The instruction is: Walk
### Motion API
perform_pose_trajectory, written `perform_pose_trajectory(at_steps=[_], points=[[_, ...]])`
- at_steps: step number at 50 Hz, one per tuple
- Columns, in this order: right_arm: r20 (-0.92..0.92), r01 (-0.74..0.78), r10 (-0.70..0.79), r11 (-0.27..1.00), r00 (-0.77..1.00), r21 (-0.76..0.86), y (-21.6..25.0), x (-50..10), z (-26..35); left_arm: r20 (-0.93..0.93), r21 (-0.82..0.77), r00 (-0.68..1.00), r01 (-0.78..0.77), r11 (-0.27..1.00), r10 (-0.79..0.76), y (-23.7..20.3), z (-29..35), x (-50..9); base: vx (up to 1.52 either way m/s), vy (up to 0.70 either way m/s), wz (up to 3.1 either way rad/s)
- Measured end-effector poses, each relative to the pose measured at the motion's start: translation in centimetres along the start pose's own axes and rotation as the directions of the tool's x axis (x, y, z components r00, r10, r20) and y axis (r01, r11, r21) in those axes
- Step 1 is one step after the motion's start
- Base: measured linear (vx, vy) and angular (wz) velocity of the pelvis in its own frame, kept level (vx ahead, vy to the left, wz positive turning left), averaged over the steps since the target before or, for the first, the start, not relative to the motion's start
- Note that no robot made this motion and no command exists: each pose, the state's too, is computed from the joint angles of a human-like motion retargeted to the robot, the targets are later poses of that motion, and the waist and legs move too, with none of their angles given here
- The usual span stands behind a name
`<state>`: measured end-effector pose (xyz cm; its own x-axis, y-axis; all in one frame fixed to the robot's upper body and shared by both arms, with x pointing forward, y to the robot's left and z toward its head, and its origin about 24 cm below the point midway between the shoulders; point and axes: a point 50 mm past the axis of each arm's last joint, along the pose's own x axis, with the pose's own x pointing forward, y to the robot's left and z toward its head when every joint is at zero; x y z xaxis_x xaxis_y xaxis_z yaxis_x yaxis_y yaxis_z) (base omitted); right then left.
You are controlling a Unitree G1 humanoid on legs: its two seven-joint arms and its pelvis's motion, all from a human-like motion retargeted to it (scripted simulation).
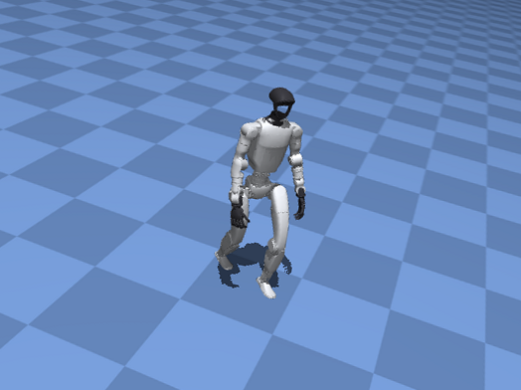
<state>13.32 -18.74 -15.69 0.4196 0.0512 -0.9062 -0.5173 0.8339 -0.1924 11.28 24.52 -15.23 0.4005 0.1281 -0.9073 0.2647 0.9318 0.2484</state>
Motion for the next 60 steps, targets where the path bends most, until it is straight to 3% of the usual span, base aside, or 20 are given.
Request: perform_pose_trajectory(at_steps=[12,24,35,48,60], points=[[-0.004,-0.001,0.001,1.0,1.0,0.031,-0.3,-0.1,-0.2,0.0,-0.039,1.0,0.029,0.999,-0.029,-1.1,-0.6,-0.1,0.36,0.14,0.05],[0.094,0.049,-0.052,0.998,0.994,0.028,-2.0,0.0,2.3,0.043,0.073,0.999,0.027,0.997,-0.03,-0.7,1.4,0.2,0.33,0.08,0.03],[0.071,0.028,-0.034,0.996,0.997,0.08,-1.0,-0.1,1.4,0.073,0.11,0.996,0.04,0.993,-0.048,-0.9,2.4,0.3,0.36,-0.05,0.13],[-0.043,-0.031,0.035,0.996,0.998,0.087,1.0,-0.6,-2.4,-0.011,0.106,0.994,0.112,0.988,-0.111,-2.5,-1.1,-0.2,0.41,-0.09,0.15],[-0.041,-0.006,0.009,0.997,0.999,0.072,-0.4,-0.7,-2.4,-0.081,0.087,0.993,0.095,0.992,-0.088,-1.9,-3.4,-0.7,0.41,-0.09,-0.04]])
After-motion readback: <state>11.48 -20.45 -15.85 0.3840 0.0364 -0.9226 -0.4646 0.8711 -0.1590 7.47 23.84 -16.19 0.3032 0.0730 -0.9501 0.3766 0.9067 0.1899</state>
